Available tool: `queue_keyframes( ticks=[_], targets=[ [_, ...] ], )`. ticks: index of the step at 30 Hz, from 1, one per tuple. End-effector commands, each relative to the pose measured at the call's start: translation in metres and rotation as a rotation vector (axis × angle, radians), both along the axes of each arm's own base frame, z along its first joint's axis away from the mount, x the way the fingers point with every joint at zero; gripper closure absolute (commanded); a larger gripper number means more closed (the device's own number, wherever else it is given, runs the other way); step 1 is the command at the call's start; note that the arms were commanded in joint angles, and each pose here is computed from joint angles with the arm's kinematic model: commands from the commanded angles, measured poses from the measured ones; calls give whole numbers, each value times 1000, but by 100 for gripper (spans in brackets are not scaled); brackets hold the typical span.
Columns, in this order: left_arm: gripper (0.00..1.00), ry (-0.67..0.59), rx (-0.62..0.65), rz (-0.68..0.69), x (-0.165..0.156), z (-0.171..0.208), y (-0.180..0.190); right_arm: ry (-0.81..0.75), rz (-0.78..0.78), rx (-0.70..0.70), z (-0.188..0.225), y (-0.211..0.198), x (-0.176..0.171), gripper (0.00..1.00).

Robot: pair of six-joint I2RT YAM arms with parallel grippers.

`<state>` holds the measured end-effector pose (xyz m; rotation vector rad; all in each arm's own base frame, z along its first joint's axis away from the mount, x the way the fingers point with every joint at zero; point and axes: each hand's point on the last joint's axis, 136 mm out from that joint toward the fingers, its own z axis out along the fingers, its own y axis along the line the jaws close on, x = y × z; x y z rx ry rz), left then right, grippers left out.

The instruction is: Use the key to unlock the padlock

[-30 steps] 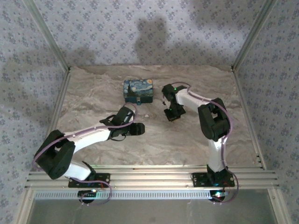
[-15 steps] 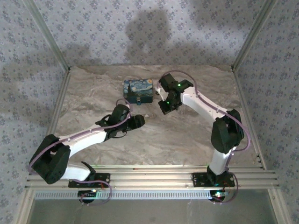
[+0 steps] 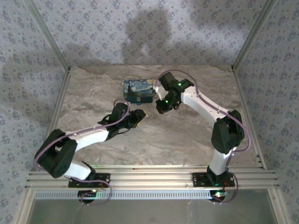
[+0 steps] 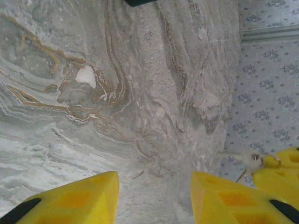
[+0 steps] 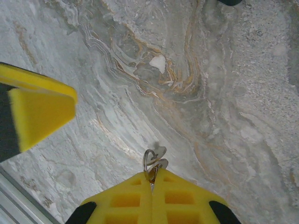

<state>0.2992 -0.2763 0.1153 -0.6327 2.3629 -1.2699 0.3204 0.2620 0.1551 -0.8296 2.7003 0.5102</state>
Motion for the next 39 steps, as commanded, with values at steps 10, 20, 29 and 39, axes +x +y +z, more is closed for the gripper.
queue_keyframes(
  ticks=[10, 20, 29, 39],
  targets=[
    [47, 126, -270, 164, 13, 35, -36, 25, -167, 205, 6, 19, -3, 100],
    [40, 161, -323, 244, 18, 32, -34, 62, -191, 302, 3, 29, -9, 100],
    [37, 210, -446, 237, 21, 34, -50, 77, -209, 373, 7, 34, -14, 100],
    [36, 247, -553, 226, 23, 33, -60, 79, -214, 403, 8, 37, -18, 100]
  ],
)
